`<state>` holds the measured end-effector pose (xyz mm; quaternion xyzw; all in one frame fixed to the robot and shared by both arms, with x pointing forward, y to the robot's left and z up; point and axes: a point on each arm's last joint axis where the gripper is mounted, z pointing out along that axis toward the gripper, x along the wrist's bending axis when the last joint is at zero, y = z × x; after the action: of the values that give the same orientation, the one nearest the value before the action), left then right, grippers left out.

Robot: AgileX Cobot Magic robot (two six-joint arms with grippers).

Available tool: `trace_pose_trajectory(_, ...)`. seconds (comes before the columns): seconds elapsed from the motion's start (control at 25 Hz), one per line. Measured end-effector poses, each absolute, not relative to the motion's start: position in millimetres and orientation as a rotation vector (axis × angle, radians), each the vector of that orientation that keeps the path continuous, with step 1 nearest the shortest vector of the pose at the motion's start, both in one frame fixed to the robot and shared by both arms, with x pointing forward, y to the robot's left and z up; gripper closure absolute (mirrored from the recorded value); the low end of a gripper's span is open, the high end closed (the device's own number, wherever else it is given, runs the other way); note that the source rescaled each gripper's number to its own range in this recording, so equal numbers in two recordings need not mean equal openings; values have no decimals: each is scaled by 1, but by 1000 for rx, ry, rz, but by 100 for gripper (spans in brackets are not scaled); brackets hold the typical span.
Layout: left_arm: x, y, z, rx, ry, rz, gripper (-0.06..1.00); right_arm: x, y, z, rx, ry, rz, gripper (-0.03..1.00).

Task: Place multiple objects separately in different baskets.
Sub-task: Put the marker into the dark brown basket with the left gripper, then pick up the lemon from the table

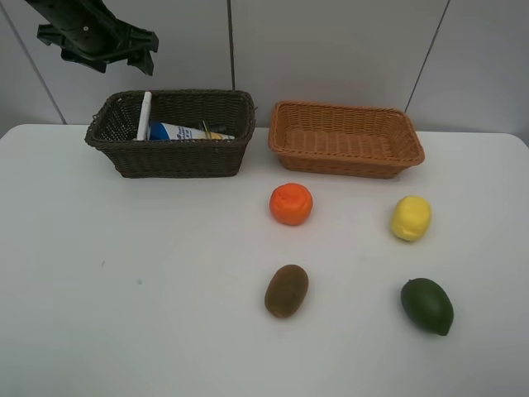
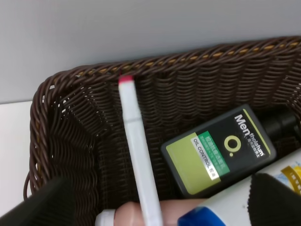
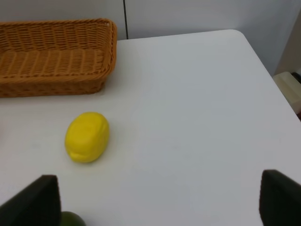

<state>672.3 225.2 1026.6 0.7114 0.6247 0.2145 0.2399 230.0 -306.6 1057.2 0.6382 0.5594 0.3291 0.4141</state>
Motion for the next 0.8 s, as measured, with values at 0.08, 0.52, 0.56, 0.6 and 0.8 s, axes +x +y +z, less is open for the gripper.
trace_pose_trajectory(0.08, 669, 226, 1029, 1949, 1770, 538, -4, 230, -307, 1057, 1604, 1406, 827, -3)
trace_pose_trajectory(0.52, 618, 231, 1055, 2137, 2133, 113, -4, 230, -307, 1057, 1604, 1406, 827, -3)
trace_pose_trajectory(0.56, 611, 233, 1055, 2147, 2140, 114, -4, 230, -307, 1057, 1604, 1406, 827, -3)
trace_pose_trajectory(0.6, 604, 234, 1057, 2151, 2142, 109, -4, 230, -307, 1057, 1604, 1406, 827, -3)
trace_pose_trajectory(0.8, 546, 244, 1066, 2166, 2156, 75, -4, 230, -307, 1057, 1604, 1406, 827, -3)
